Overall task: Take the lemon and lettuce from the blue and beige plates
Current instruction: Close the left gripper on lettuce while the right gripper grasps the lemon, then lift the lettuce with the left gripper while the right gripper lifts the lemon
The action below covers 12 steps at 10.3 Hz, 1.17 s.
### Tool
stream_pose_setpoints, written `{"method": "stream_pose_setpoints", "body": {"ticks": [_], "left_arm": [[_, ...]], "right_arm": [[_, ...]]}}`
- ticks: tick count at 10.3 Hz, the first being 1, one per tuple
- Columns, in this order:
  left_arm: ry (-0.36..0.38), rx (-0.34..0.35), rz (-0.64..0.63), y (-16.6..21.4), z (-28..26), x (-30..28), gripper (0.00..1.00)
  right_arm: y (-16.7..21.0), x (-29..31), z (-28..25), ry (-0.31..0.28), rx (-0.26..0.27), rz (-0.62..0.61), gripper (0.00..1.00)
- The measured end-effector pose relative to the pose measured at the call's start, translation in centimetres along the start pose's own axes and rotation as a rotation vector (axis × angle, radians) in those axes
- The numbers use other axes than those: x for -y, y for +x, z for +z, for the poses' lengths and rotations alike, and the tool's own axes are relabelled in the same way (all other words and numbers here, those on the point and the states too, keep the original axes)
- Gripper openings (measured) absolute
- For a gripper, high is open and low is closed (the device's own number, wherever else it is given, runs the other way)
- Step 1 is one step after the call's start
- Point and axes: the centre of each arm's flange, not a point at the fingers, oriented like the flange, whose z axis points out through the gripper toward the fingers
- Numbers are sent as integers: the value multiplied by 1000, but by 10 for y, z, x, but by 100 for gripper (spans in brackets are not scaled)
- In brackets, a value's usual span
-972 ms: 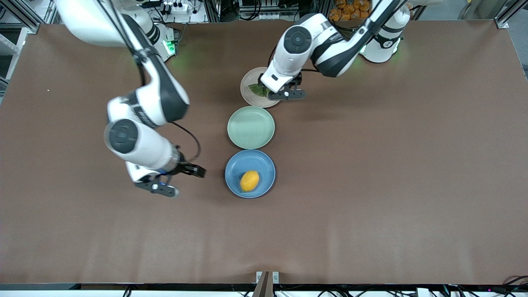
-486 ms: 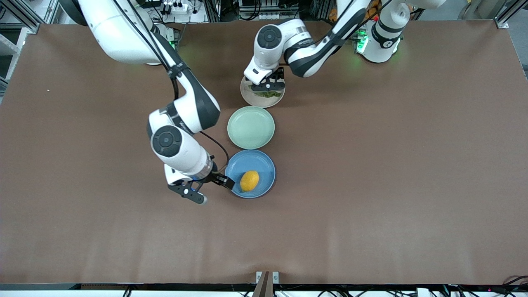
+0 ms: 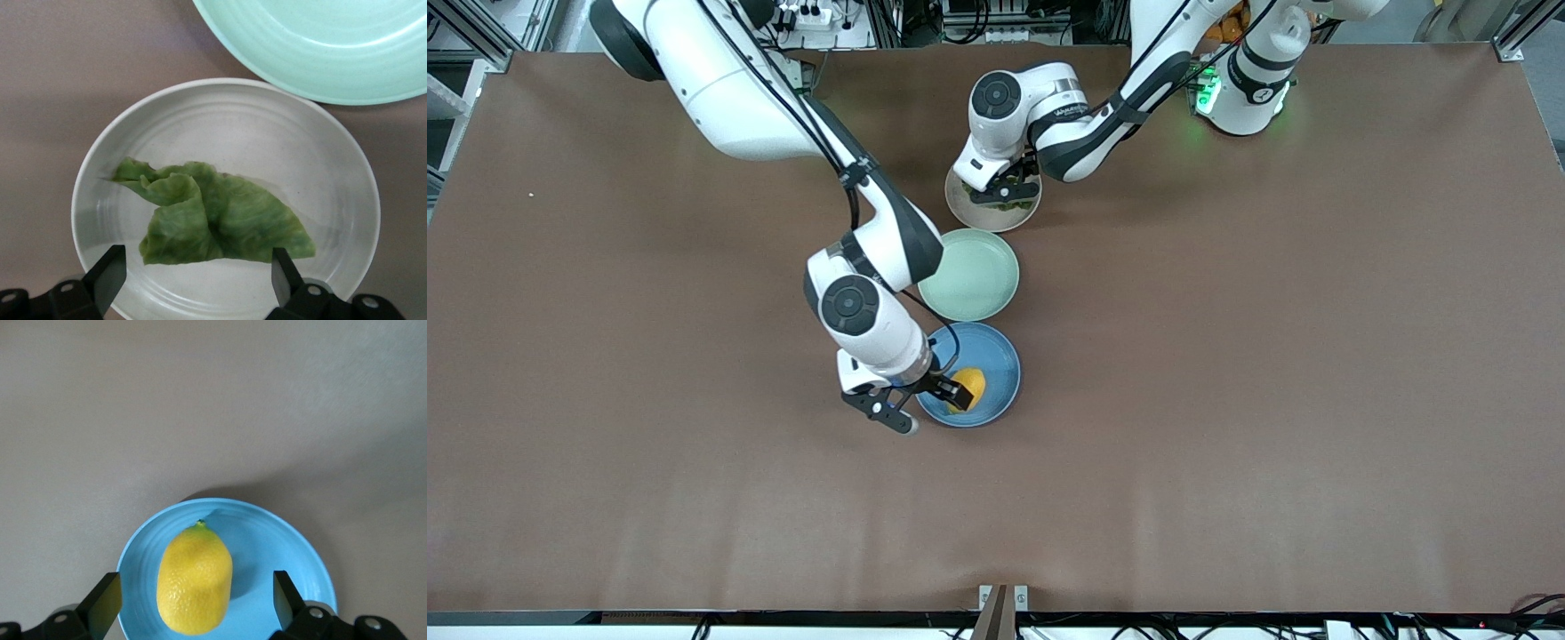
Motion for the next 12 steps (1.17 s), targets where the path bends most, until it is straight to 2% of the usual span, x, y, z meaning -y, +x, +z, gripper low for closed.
{"method": "stream_pose_setpoints", "body": {"ticks": [3, 6, 9, 10, 12], "left_arm": [[0, 14, -1, -5, 14, -2, 95], [22, 1, -3, -7, 28, 0, 90], [21, 0, -5, -6, 29, 0, 49], [21, -1, -8, -5, 28, 0, 49], [18, -7, -20, 2, 27, 0, 17]], "right_arm": [[-13, 4, 22, 16, 18, 39, 100], [-24, 8, 38, 24, 31, 44, 100], [-30, 6, 59, 23, 35, 47, 100], [-32, 5, 64, 19, 37, 45, 100], [-32, 4, 66, 18, 38, 44, 87]]}}
